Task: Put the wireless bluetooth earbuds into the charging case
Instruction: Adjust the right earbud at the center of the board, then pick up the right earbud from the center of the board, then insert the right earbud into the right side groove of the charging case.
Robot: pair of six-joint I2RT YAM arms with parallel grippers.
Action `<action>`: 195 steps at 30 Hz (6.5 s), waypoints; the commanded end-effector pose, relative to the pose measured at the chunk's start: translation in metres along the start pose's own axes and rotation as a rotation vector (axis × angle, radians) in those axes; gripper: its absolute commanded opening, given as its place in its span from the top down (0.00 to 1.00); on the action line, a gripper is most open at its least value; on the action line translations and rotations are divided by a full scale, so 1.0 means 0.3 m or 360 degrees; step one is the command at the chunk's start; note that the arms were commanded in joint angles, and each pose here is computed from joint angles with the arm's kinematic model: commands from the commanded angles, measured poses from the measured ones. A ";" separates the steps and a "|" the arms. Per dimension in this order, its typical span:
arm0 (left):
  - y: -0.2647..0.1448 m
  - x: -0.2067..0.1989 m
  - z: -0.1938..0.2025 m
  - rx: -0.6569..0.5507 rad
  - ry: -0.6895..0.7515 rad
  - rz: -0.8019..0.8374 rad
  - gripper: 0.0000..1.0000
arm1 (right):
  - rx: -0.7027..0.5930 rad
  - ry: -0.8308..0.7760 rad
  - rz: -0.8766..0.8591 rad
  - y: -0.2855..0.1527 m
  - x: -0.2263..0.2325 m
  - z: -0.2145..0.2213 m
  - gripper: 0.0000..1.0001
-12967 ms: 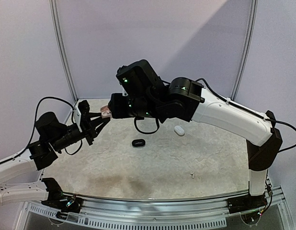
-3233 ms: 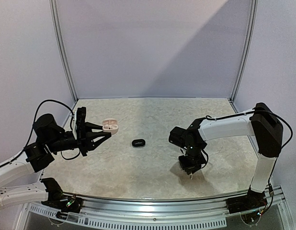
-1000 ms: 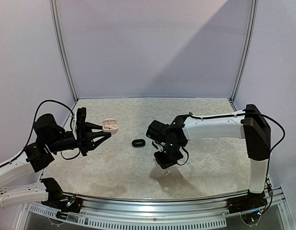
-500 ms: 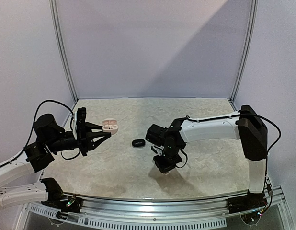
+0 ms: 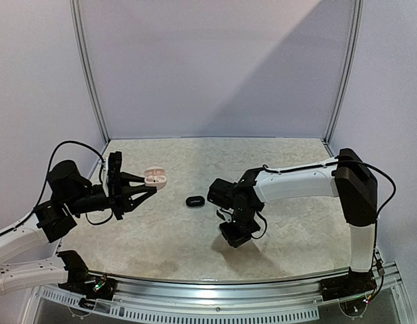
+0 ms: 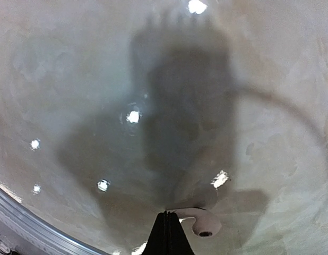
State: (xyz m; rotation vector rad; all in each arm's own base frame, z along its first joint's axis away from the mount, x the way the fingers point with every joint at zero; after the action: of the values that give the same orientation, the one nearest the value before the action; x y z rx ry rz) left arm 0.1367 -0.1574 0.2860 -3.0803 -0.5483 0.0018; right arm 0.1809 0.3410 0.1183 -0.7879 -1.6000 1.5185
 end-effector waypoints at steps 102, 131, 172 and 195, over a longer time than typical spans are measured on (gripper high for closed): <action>-0.020 0.011 0.022 0.0000 0.0027 -0.0062 1.00 | 0.0146 0.0323 0.0359 0.035 -0.110 0.058 0.78; -0.050 0.018 -0.188 -0.0429 0.0282 -0.0225 1.00 | -0.2108 -0.0593 -0.0841 -1.039 0.352 -0.093 1.00; -0.056 -0.009 -0.265 -0.0529 0.0249 -0.0058 1.00 | -0.2118 -0.0994 -0.0987 -0.982 0.445 -0.021 1.00; -0.051 -0.007 -0.236 -0.0450 0.0141 -0.0043 1.00 | -0.2088 -0.0851 -0.0778 -1.002 0.396 -0.037 0.47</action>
State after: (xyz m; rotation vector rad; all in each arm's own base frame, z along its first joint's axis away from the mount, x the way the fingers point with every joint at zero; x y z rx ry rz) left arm 0.1345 -0.1470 0.3460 -3.2778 -0.6720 -0.2083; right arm 0.1434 0.4370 0.4190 -0.3895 -2.9528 0.1112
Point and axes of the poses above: each gripper's point midway between its finger pads, its own y axis out along the fingers, its own x axis along the line the jaws close on, z = x × y, the point moved 10 cm from there along -y, back along the fingers, and after that the axes turned 3 degrees about -y, right-handed, at the moved point
